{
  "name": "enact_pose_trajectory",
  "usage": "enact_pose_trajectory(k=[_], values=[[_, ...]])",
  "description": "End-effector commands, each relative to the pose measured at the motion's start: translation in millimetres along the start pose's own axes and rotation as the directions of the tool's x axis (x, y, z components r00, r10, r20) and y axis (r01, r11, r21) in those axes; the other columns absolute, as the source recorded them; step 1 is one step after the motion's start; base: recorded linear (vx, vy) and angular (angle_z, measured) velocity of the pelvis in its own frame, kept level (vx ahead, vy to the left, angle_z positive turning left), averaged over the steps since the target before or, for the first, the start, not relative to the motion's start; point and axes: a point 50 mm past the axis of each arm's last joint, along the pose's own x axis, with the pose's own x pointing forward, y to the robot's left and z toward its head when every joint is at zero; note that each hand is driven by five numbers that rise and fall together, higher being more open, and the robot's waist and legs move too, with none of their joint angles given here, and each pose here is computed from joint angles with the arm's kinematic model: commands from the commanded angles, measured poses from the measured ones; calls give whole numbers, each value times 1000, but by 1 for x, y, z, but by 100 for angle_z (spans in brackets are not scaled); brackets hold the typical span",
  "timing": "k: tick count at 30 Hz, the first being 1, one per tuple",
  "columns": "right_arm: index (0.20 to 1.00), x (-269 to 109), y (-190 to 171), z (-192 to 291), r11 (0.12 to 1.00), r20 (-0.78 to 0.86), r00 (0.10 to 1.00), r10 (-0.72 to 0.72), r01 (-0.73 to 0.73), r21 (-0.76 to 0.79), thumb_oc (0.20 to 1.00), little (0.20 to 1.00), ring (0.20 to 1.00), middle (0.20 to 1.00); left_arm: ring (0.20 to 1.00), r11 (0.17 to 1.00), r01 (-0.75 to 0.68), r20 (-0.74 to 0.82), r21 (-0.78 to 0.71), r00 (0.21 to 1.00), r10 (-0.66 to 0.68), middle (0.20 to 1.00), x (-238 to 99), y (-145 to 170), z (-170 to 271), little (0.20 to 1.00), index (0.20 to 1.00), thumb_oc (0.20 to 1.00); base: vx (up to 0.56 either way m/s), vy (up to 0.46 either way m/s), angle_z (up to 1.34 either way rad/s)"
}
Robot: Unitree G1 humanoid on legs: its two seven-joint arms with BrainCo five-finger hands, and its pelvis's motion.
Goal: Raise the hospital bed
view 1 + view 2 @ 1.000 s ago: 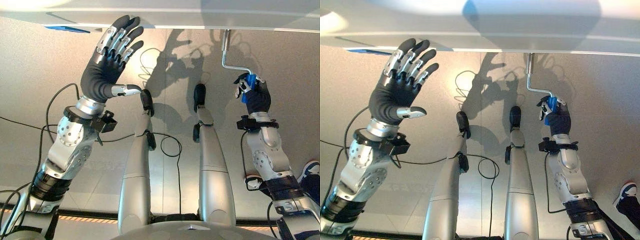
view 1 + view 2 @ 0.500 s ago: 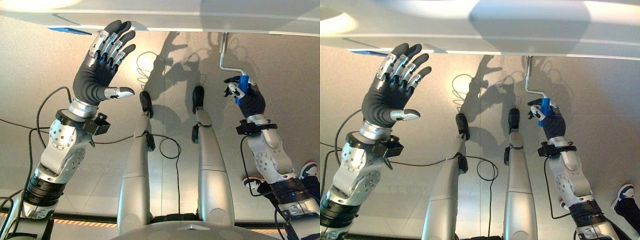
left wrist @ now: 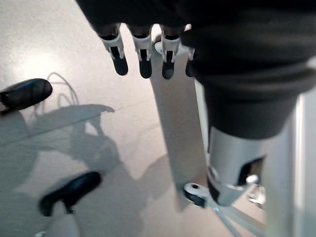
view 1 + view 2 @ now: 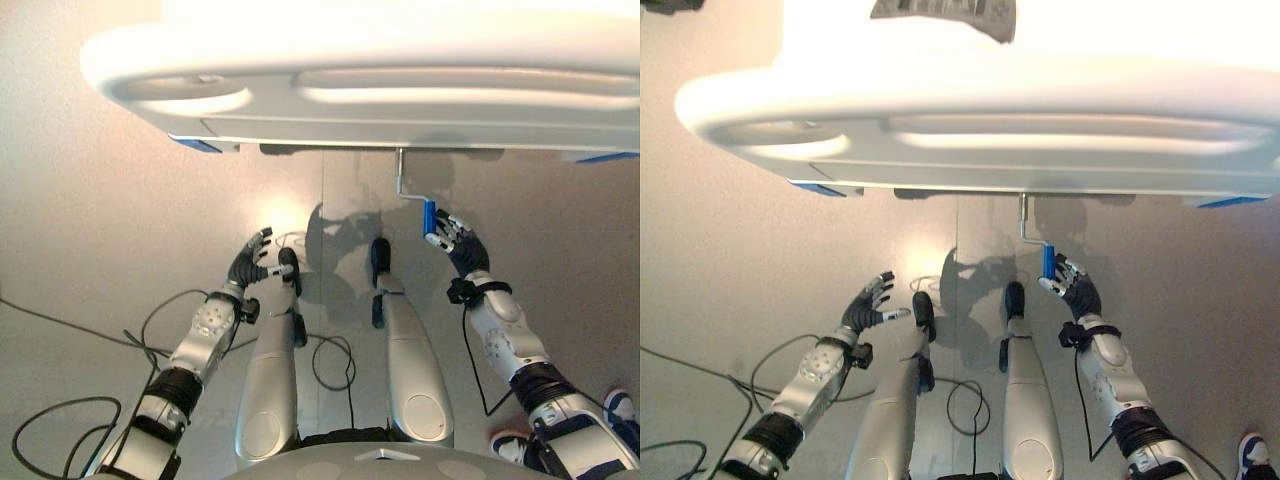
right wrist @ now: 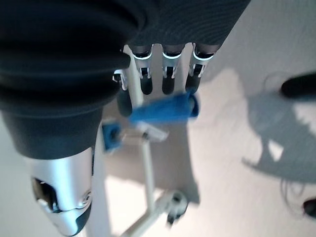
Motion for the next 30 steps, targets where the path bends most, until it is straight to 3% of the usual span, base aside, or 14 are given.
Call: enact_pose_trajectory(k=[1,3,4,5,6,10,14,17,25,30], values=[[1000,-6,-21,-15,996,-68,994,-88,85,-34,1000,1000,1000,1000,1000,997,-33,-59,66,998,37,1000,-4,7,-15,1000,1000,1000,67,-27,4],[1000,-10,-26,-29,992,-128,984,-125,123,-20,1000,1000,1000,1000,1000,997,-43,-110,58,993,49,1000,-8,6,-27,1000,1000,1000,91,-21,12],[1000,-22,-38,-58,979,-267,942,-204,202,-35,1000,1000,1000,1000,1000,997,-50,-222,56,973,61,1000,-17,4,-52,1000,1000,1000,118,-18,11],[1000,-22,-38,-58,979,-267,942,-204,202,-35,1000,1000,1000,1000,1000,997,-50,-222,56,973,61,1000,-17,4,-52,1000,1000,1000,162,-20,5],[1000,-38,-51,-82,965,-387,884,-262,238,-108,1000,1000,1000,1000,1000,997,-55,-292,53,954,68,1000,-26,2,-67,1000,1000,1000,77,-10,3],[1000,-70,-60,-114,952,-519,809,-275,153,-266,1000,1000,1000,1000,1000,996,-79,-379,46,921,90,1000,-47,7,-91,1000,1000,1000,101,-13,7],[1000,-90,-59,-130,909,-558,785,-269,16,-417,1000,1000,1000,1000,1000,990,-139,-397,17,908,134,1000,-63,13,-102,1000,1000,1000,96,-4,8],[1000,-93,-56,-132,915,-561,789,-250,3,-404,1000,1000,1000,1000,1000,987,-162,-417,-6,897,144,1000,-70,12,-108,1000,1000,1000,66,5,2],[1000,-121,-48,-159,904,-671,699,-249,-80,-420,1000,1000,1000,1000,1000,989,-147,-592,4,797,121,1000,-96,-5,-140,1000,1000,1000,71,19,-3],[1000,-128,-50,-162,904,-679,683,-268,-67,-423,1000,1000,1000,1000,1000,993,-122,-609,1,787,97,1000,-99,-14,-143,1000,1000,1000,48,4,0]])
